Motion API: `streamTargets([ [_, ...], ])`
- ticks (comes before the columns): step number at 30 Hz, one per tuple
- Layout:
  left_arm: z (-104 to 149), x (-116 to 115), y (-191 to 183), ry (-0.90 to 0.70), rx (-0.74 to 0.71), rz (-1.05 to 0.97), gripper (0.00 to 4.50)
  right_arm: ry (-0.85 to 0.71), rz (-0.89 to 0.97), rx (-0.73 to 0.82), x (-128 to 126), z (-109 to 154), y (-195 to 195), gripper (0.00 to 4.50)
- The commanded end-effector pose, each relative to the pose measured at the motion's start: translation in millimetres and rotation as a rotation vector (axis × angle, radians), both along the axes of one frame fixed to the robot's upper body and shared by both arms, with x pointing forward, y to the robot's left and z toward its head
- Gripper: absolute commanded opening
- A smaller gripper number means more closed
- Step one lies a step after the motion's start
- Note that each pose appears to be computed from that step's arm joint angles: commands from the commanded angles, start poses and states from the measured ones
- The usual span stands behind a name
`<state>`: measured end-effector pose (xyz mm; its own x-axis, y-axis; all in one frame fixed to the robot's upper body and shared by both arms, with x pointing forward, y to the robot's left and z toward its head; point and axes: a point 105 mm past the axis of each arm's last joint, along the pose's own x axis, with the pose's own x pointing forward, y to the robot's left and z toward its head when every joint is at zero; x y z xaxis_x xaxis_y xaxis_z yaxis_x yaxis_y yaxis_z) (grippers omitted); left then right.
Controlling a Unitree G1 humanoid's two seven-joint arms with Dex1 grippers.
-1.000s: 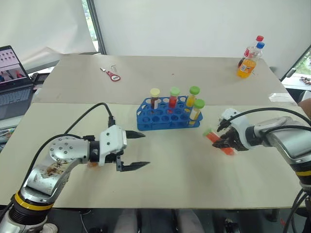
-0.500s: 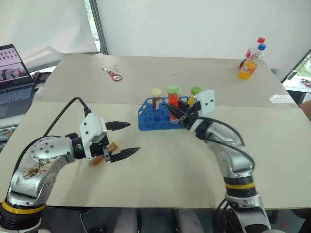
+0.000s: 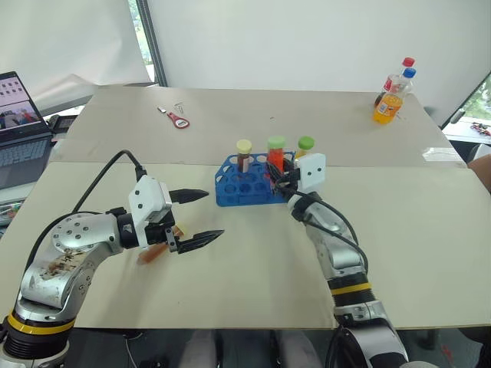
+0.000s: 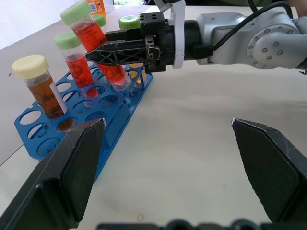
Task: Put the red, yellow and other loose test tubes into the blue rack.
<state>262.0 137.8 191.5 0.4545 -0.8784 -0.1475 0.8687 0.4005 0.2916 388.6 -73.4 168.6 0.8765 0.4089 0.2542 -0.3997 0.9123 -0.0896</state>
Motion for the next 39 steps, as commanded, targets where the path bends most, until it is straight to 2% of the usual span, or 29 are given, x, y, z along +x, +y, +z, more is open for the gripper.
streamTargets([
  [1,10,-2,-6,-0.032,-0.030,-0.017,4.50,-0.069,-0.040,0.014,2,12,-2,1.04],
  [11,23,2,-15,-0.023,-0.100,0.016,4.50,-0.060,-0.046,0.117,-6,-2,6,1.04],
  [13,27,6,-16,-0.023,-0.115,0.034,4.50,-0.055,-0.048,0.136,-7,-4,6,2.07],
  [20,38,15,-16,-0.044,-0.122,0.087,4.50,-0.039,-0.039,0.085,-12,-11,6,4.39],
  [23,38,21,-7,-0.037,-0.045,0.145,4.50,-0.040,-0.019,0.030,-21,-11,0,4.48],
  [27,45,35,18,-0.047,0.120,0.253,4.50,-0.040,0.050,-0.104,-49,-9,-17,4.48],
  [30,39,33,31,0.019,0.246,0.271,4.50,-0.035,0.149,-0.183,-66,-2,-20,4.48],
  [34,15,23,48,0.171,0.438,0.277,4.50,0.052,0.457,-0.253,-98,8,-17,4.48],
  [39,-17,8,65,0.319,0.605,0.267,4.50,0.182,0.890,-0.355,-153,27,-19,4.48],
])
